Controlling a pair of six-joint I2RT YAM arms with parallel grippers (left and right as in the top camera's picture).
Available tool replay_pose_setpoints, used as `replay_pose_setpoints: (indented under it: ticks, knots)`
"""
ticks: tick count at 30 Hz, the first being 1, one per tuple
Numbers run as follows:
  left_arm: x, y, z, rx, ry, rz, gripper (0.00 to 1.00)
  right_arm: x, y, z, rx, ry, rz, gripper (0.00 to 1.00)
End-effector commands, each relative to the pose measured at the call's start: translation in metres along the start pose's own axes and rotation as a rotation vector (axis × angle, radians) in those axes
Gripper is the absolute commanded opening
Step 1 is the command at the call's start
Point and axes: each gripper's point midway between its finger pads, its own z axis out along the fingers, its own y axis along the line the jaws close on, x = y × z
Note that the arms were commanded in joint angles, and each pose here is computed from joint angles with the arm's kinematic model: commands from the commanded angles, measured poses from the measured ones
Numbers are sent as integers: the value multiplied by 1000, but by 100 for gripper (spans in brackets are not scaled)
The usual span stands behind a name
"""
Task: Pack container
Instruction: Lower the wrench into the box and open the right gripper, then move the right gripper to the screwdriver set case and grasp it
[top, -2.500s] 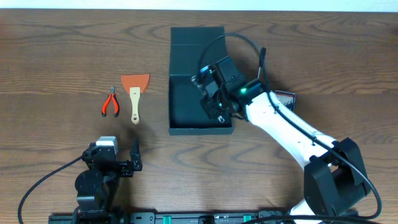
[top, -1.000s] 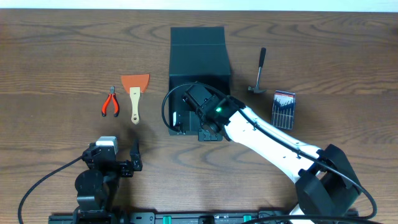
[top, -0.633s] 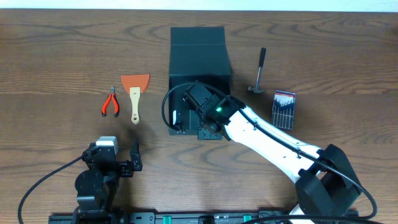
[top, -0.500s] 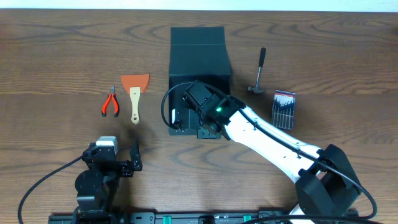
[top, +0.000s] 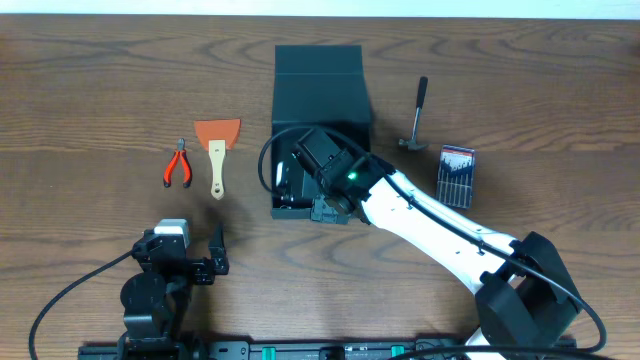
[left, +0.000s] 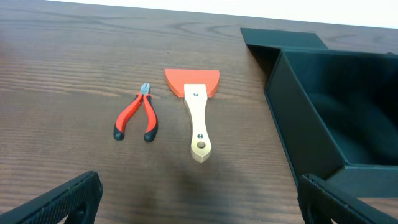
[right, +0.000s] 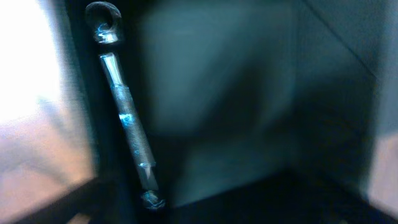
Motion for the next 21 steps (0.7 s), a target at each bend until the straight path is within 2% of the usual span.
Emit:
replay_pose_setpoints:
  ticks: [1, 4, 9, 13, 16, 21]
  knots:
    - [8, 3, 3, -12, 15, -5, 98, 10, -15, -5, 97, 60, 133, 99]
    - [8, 3, 3, -12, 15, -5, 99, 10, -31, -18, 168, 51, 245, 99]
    - [8, 3, 3, -12, 15, -5, 99, 8, -76, -67, 301, -63, 562, 99]
    - [8, 3, 3, -12, 15, -5, 99, 34, -117, -105, 376, -158, 871, 99]
    - [8, 3, 3, -12, 15, -5, 99, 60, -133, -112, 346, -194, 1053, 99]
    - [8, 3, 3, -12, 15, -5, 99, 91, -135, -100, 211, -184, 1160, 99]
